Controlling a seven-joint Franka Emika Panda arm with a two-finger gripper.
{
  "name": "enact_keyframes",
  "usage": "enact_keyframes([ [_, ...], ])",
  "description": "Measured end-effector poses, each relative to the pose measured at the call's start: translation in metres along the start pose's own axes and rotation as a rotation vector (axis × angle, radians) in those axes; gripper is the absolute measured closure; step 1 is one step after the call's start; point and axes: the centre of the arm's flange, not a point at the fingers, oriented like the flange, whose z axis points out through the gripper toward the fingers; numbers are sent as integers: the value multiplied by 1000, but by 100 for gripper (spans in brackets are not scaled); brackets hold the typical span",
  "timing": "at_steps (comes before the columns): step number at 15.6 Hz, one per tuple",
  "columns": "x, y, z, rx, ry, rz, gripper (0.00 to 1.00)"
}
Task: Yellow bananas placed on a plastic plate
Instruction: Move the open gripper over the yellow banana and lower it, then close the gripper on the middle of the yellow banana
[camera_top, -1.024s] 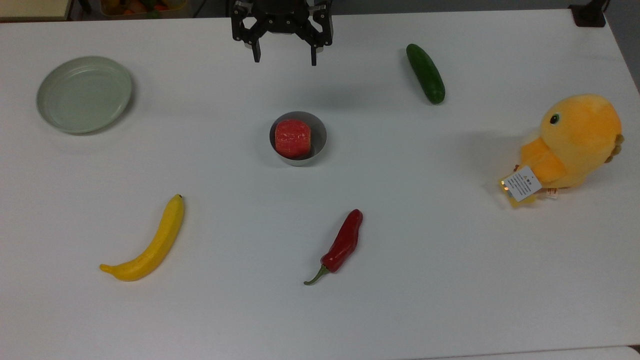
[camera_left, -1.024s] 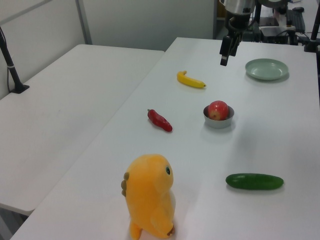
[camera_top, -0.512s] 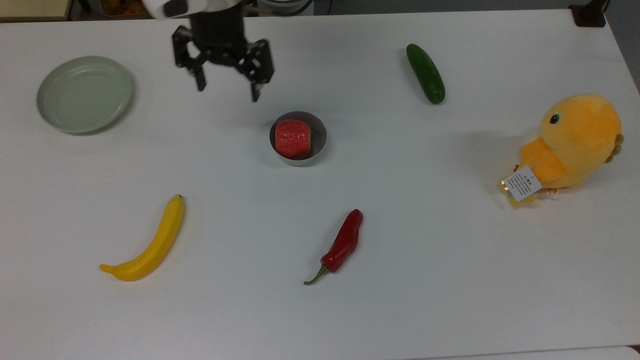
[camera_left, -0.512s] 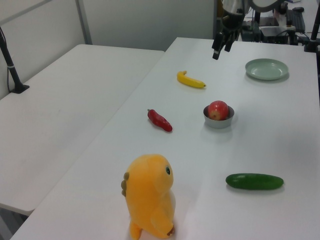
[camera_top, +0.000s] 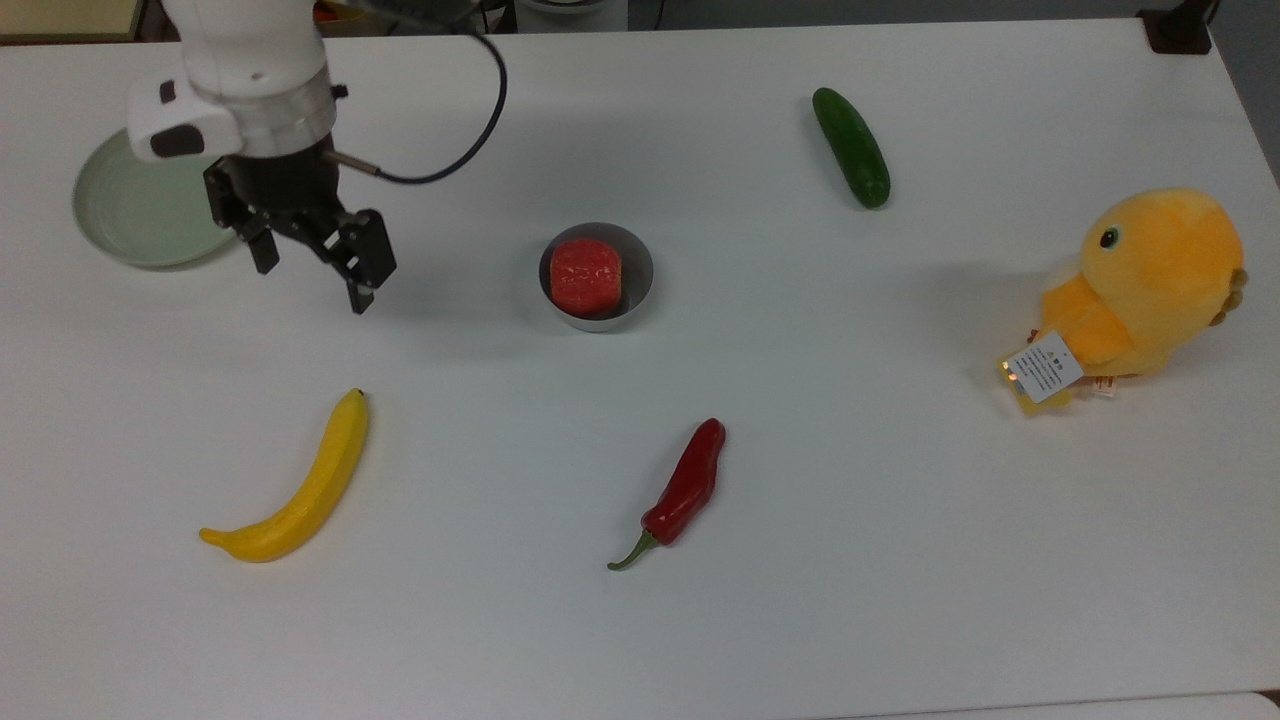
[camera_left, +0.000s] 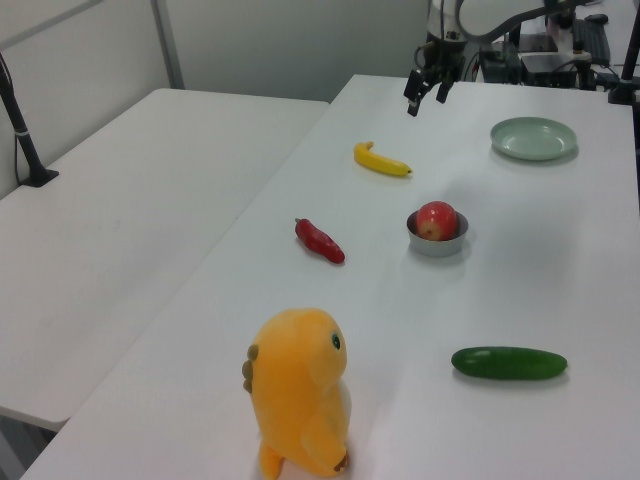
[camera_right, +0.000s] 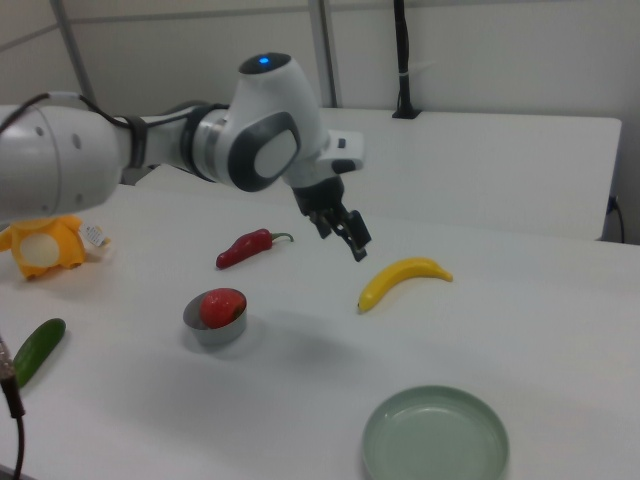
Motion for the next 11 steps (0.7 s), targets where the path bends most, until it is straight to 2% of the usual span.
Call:
enact_keyframes([
  [6,29,-9,48,-6,95,75,0],
  [11,40,-12,91,-12,156,99,0],
])
